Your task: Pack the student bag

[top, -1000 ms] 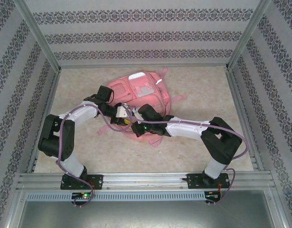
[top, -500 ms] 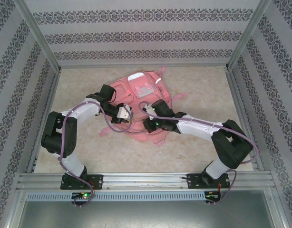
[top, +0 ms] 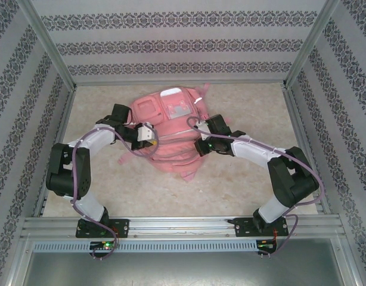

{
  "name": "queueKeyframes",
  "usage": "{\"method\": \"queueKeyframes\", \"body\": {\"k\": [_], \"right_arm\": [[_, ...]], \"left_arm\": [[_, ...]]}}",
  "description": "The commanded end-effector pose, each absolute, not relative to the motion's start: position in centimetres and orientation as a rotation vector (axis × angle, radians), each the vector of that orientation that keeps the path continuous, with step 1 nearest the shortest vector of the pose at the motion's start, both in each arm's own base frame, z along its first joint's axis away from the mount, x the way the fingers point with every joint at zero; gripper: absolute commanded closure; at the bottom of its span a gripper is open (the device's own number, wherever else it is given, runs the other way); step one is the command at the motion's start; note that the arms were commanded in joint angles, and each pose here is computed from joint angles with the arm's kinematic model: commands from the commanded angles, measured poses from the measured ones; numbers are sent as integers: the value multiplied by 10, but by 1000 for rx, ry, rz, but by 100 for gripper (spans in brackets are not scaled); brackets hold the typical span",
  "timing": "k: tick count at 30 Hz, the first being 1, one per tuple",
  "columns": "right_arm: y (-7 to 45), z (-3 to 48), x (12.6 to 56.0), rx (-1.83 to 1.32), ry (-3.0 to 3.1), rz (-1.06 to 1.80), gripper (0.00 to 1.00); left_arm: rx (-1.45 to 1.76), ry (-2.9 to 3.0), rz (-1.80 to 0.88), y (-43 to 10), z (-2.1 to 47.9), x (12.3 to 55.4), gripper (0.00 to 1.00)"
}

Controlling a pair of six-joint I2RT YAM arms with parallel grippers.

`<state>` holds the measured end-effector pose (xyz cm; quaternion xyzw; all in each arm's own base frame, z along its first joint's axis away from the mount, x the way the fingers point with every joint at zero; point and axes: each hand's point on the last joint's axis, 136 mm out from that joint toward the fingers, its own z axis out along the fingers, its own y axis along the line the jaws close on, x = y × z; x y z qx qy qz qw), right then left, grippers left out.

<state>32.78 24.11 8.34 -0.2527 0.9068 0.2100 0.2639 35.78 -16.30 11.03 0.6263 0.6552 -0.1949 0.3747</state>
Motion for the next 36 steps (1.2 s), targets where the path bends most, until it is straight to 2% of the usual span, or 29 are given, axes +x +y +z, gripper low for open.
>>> {"method": "queueKeyframes", "body": {"k": [1, 3, 4, 7, 9, 11, 15, 20, 23, 29, 30, 32, 34, 36], "right_arm": [[272, 93, 304, -860, 2409, 661, 100], [292, 102, 298, -905, 2379, 690, 100], [300, 106, 296, -921, 2366, 705, 100], [317, 114, 295, -940, 2346, 744, 100], [324, 115, 295, -945, 2344, 767, 100], [326, 115, 294, -955, 2345, 784, 100], [326, 115, 291, -973, 2342, 795, 100], [333, 118, 280, -976, 2328, 885, 100], [335, 118, 276, -968, 2325, 910, 100], [331, 114, 273, -933, 2343, 911, 100], [329, 114, 273, -930, 2347, 905, 100], [327, 114, 271, -927, 2351, 901, 100], [320, 110, 270, -925, 2367, 870, 100], [307, 104, 273, -925, 2388, 812, 100]], "left_arm": [[1169, 1991, -154, -99, 116, 441, 83], [1124, 2038, -192, -94, 116, 441, 82], [1118, 2036, -210, -96, 118, 439, 76], [1183, 1869, -384, -124, 137, 416, 41], [1277, 1685, -543, -148, 153, 387, 31], [1362, 1544, -633, -165, 160, 362, 28], [1572, 1496, -651, -186, 148, 335, 28], [1811, 1472, -618, -209, 128, 326, 30], [1827, 1458, -612, -220, 119, 332, 32], [1867, 1473, -578, -228, 93, 338, 44], [1875, 1483, -566, -228, 91, 339, 51], [1878, 1509, -555, -227, 89, 340, 71], [1894, 1519, -557, -225, 91, 337, 99], [1910, 1497, -557, -225, 98, 334, 100]]}}
